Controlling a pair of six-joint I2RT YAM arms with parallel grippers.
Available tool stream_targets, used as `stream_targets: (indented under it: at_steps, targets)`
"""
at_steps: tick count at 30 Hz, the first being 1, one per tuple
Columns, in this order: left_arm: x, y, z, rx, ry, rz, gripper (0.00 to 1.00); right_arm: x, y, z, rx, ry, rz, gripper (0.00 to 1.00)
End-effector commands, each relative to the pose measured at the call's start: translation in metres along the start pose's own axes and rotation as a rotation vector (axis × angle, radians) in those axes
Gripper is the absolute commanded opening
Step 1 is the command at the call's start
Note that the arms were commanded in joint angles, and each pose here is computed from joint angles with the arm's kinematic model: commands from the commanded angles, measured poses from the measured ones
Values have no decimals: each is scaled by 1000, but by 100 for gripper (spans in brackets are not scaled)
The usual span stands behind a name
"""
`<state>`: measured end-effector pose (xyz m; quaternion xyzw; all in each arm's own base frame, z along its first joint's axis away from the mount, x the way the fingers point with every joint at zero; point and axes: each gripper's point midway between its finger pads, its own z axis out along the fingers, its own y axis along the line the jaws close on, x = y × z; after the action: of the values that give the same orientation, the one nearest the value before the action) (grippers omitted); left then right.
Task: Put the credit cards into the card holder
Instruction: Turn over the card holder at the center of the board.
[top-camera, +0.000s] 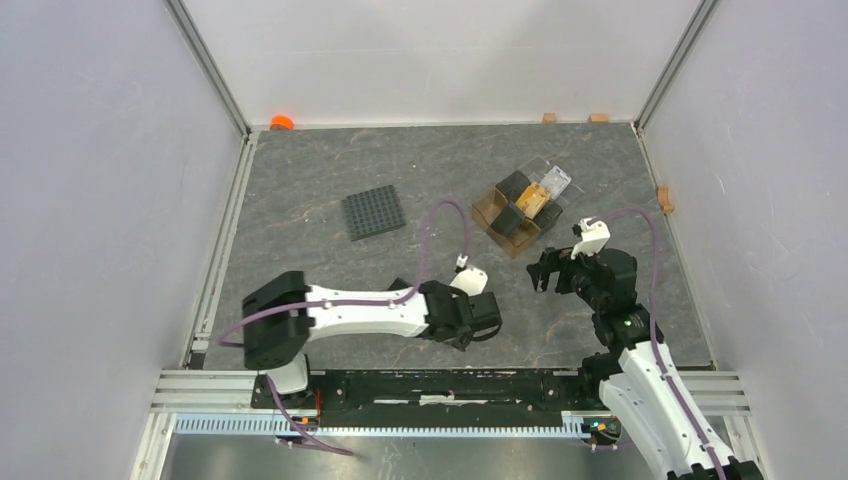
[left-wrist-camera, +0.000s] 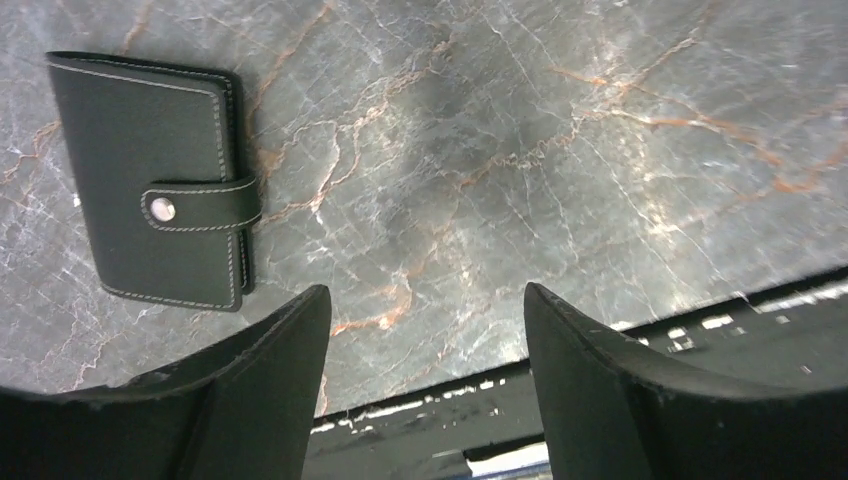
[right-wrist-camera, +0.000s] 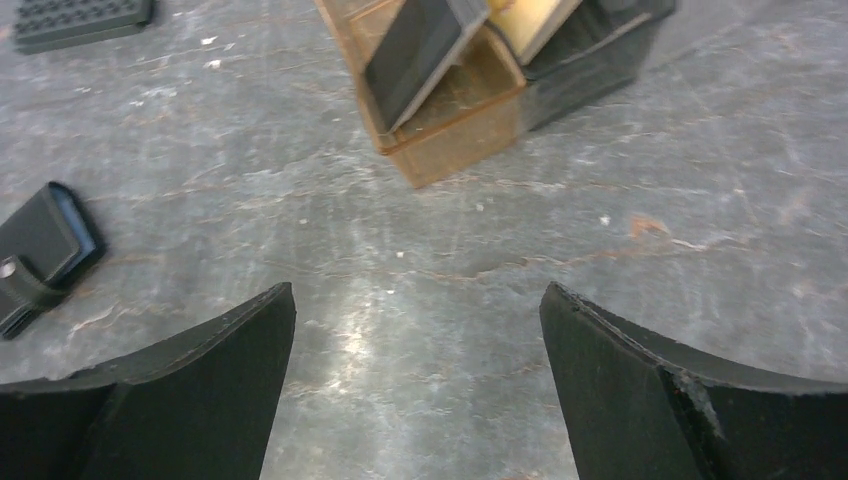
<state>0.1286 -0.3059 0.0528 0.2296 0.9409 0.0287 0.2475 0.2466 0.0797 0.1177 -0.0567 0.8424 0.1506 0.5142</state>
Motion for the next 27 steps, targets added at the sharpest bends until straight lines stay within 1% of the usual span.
stream_targets:
  at_steps: [1,4,6,7,10,12,14,16,21,27]
  targets:
    - [-17,8,-31,131,-81,-70,78,-19,40,-1,-225,-29,-40,92]
    - [-9,40,-27,129,-55,-140,77,-16,72,0,-405,-13,-27,82]
    - [-7,61,-27,134,-57,-210,77,-11,91,1,-483,13,-25,77]
    - [-6,70,-26,138,-61,-240,77,-15,100,3,-511,3,-41,75]
    - [-9,96,-25,180,-85,-363,77,-7,131,5,-604,53,-80,73]
    - [-7,118,-19,182,-85,-451,77,-2,151,8,-662,82,-84,69]
    - [-5,141,-13,143,-94,-514,76,3,174,8,-728,102,-106,66]
    - [-1,155,-8,107,-93,-552,74,7,194,11,-776,128,-136,66]
    - [18,164,11,74,-47,-622,73,21,242,21,-902,222,-186,63]
    - [19,151,20,149,-46,-695,72,40,279,42,-980,336,-242,60]
